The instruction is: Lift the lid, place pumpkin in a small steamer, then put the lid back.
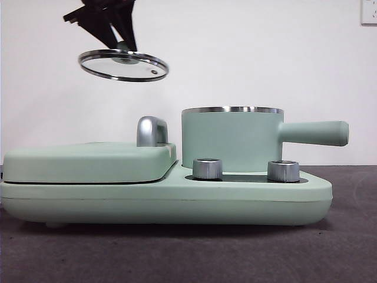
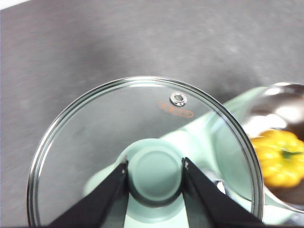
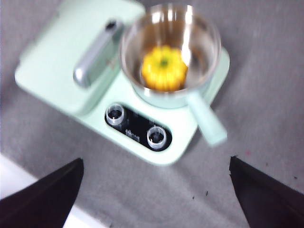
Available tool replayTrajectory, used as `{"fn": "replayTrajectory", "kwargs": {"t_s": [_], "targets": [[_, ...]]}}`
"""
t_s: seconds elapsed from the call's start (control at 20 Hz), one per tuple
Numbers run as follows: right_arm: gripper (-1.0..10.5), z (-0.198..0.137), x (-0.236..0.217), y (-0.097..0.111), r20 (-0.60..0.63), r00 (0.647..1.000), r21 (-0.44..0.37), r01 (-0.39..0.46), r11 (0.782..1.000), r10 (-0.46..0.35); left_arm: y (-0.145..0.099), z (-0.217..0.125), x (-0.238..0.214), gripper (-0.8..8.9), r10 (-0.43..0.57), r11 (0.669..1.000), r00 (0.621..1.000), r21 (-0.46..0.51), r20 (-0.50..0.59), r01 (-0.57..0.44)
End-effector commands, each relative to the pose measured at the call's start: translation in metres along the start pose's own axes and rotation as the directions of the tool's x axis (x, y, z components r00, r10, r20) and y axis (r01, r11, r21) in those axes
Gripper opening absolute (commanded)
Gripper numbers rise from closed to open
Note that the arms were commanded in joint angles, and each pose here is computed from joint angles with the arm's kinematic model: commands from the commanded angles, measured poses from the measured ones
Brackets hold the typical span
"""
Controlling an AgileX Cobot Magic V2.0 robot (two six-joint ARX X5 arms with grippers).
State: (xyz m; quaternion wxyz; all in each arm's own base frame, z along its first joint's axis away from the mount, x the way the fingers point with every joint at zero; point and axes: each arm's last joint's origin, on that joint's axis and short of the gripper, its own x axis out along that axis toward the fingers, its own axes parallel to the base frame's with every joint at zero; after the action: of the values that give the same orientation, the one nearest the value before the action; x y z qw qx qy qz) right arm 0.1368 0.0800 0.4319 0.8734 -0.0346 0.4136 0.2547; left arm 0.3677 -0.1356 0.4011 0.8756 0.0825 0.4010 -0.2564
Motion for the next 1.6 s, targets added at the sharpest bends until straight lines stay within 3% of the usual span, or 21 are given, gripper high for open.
{"fn": "replayTrajectory", "kwargs": {"t_s": [0.05,0.25,0.5,1.05,1.6], "targets": [[4.8,-0.027,-0.011,-0.001,0.144,0.989,-0.029,-0.020,0.999,0.023,-0.018,0.009,-0.012,0.59,-0.028,0.999,0.998,0.042,0.059,0.025],[4.8,-0.081,-0.011,-0.006,0.258,0.965,-0.045,-0.038,0.998,0.049,-0.048,0.010,-0.008,0.59,-0.084,0.992,0.995,0.101,0.051,0.078],[4.8,-0.120,-0.009,-0.011,0.342,0.938,0.012,-0.070,0.997,0.062,-0.087,0.010,-0.006,0.59,-0.154,0.972,0.987,0.185,0.044,0.143],[4.8,-0.127,-0.016,-0.011,0.383,0.922,0.019,-0.071,0.997,0.058,-0.152,0.008,0.013,0.58,-0.268,0.921,0.962,0.305,0.045,0.242],[4.8,-0.127,-0.016,-0.011,0.383,0.922,0.023,-0.073,0.997,0.058,-0.161,0.004,0.070,0.57,-0.263,0.916,0.964,0.307,-0.028,0.258]]}}
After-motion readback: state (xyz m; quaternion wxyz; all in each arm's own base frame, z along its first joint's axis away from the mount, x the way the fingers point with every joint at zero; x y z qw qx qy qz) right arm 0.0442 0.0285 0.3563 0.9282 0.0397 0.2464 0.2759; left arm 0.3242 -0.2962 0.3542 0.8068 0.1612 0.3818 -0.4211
